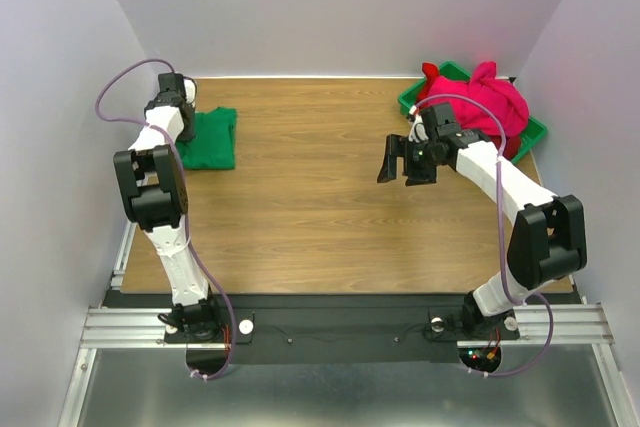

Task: Fold and stack the t-shirts
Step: Neatly place the folded tshirt to the corner

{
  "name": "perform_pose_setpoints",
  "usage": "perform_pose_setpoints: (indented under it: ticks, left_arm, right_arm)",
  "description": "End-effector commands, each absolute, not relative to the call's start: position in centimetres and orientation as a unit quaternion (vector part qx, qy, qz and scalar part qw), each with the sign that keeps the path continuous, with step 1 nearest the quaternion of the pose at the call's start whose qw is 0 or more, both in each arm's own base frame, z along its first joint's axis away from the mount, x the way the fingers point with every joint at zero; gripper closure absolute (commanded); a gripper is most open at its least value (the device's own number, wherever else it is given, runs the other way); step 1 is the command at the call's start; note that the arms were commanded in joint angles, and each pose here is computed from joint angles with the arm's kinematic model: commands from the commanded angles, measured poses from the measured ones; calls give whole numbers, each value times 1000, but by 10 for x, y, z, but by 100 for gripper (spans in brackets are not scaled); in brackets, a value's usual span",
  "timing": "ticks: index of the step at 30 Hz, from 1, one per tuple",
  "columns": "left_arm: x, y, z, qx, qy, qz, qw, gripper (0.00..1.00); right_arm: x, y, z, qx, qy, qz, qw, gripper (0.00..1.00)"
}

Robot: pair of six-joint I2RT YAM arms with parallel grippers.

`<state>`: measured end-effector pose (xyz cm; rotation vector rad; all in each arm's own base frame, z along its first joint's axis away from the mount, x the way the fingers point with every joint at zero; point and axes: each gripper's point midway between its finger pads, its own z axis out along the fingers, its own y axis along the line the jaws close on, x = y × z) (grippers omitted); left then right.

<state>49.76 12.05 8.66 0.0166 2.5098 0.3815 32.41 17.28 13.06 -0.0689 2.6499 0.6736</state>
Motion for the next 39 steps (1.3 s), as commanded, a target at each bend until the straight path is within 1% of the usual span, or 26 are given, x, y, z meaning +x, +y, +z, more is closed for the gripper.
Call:
perform_pose_setpoints:
  ticks: [1, 3, 8, 10, 12, 16, 18, 19, 20, 22, 24, 25, 27, 29, 30, 31, 33, 34, 37, 38, 39]
  left_arm:
    - [508, 154, 129, -66, 914, 221, 334, 43]
    - [507, 163, 140, -83, 905, 240, 340, 2]
    - [502, 177, 180, -127, 879, 280, 364, 2]
    - [494, 187, 207, -160, 857, 310, 380, 2]
    - [486, 188, 233, -175, 842, 319, 399, 1]
    - [463, 170, 273, -190, 819, 314, 440, 2]
    - [456, 156, 282, -184, 816, 304, 455, 2]
    - [454, 140, 276, -169, 824, 291, 456, 2]
    - [447, 130, 289, -170, 818, 276, 475, 2]
    - [441, 107, 284, -155, 827, 244, 482, 3]
    - [433, 68, 298, -138, 823, 203, 512, 3]
    - [426, 56, 293, -129, 828, 194, 510, 3]
    - [416, 10, 303, -121, 825, 126, 538, 5]
    - [403, -18, 290, -117, 835, 84, 531, 8]
    - [392, -43, 295, -111, 834, 46, 539, 9]
    - [383, -63, 282, -124, 840, 6, 528, 11]
    - [364, -88, 284, -132, 836, -40, 532, 12]
    - [349, -115, 270, -138, 842, -74, 517, 12]
    - [320, -154, 257, -135, 848, -138, 494, 12]
    - [311, -164, 245, -137, 853, -149, 481, 12]
    - [305, -170, 244, -138, 851, -155, 482, 11]
  right_arm:
    - [326, 177, 137, -42, 944, 248, 215, 6]
    - [326, 177, 139, -43, 943, 249, 217, 5]
    - [328, 179, 146, -43, 940, 254, 224, 5]
    - [331, 180, 152, -42, 938, 256, 231, 4]
    - [331, 181, 155, -41, 936, 259, 234, 4]
    - [334, 183, 163, -39, 933, 265, 241, 4]
    - [335, 184, 168, -39, 931, 267, 247, 4]
    - [336, 183, 172, -40, 929, 265, 254, 4]
    - [338, 182, 175, -40, 928, 263, 259, 4]
    - [342, 179, 183, -42, 926, 256, 276, 3]
    - [345, 178, 191, -46, 922, 252, 289, 2]
    - [345, 177, 195, -47, 921, 250, 296, 2]
    - [348, 175, 202, -50, 917, 247, 308, 2]
    - [349, 171, 210, -49, 914, 239, 324, 1]
    - [349, 170, 212, -49, 913, 235, 329, 1]
    - [351, 167, 214, -48, 913, 227, 335, 1]
    - [351, 163, 219, -50, 910, 220, 347, 1]
    - [351, 161, 220, -48, 910, 213, 351, 1]
    - [349, 158, 224, -49, 908, 211, 359, 0]
    - [348, 158, 224, -49, 908, 211, 359, 1]
    - [346, 158, 226, -48, 907, 212, 362, 1]
